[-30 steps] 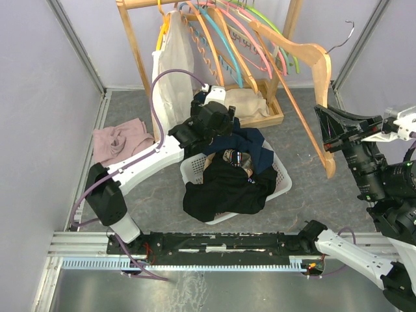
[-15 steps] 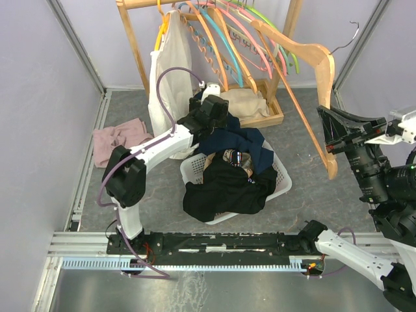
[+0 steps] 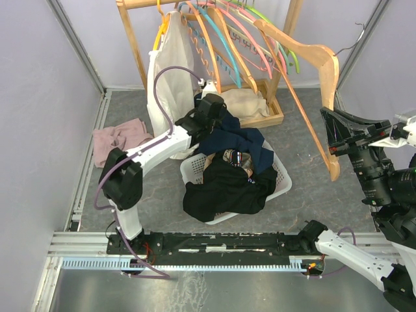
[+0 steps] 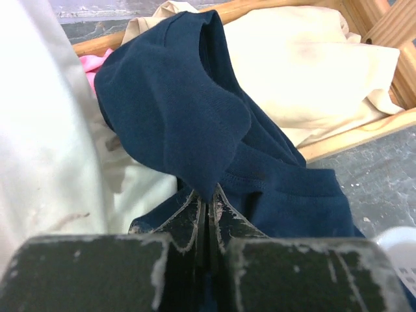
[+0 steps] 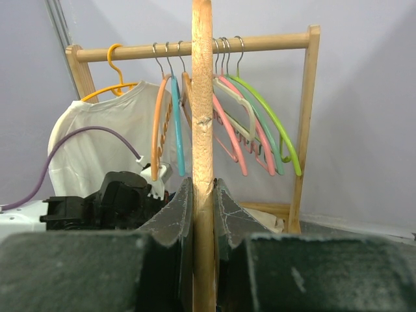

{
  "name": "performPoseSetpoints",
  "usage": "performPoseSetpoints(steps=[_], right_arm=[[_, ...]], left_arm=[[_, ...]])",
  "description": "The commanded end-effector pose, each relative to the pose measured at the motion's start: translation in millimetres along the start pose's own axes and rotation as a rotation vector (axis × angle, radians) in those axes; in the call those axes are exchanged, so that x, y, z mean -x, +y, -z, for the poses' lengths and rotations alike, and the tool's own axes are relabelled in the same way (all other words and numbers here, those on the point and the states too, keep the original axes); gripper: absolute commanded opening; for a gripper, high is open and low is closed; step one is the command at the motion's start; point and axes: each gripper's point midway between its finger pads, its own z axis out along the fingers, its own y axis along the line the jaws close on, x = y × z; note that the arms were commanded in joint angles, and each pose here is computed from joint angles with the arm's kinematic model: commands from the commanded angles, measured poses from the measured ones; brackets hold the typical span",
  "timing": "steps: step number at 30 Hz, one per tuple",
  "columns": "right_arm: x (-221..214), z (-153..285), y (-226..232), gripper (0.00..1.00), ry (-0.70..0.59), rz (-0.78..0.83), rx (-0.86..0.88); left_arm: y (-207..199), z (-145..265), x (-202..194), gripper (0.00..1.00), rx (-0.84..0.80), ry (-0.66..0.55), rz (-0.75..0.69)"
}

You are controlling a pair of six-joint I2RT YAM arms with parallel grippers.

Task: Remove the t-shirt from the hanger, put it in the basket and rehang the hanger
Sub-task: Place the T-shirt in the bin.

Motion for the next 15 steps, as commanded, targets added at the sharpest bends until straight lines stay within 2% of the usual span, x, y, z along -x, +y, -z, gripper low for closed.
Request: performPoseSetpoints(steps=[1,9,15], right_arm=[[12,1,-2,0.02,-0.047,-0.013,-0.006],[10,1,2,0.02,-0.040,-0.027,0.010],[11,2,5,0.02,-0.042,-0.038,0.027]], left_arm=[[-6,49,52,0.03,-0.062,-0.127,0.071],[-8,96,32,0.03,-0.087,-0.130,0.050],[-7,107,17,0.03,-0.100,-0.107,0.048]])
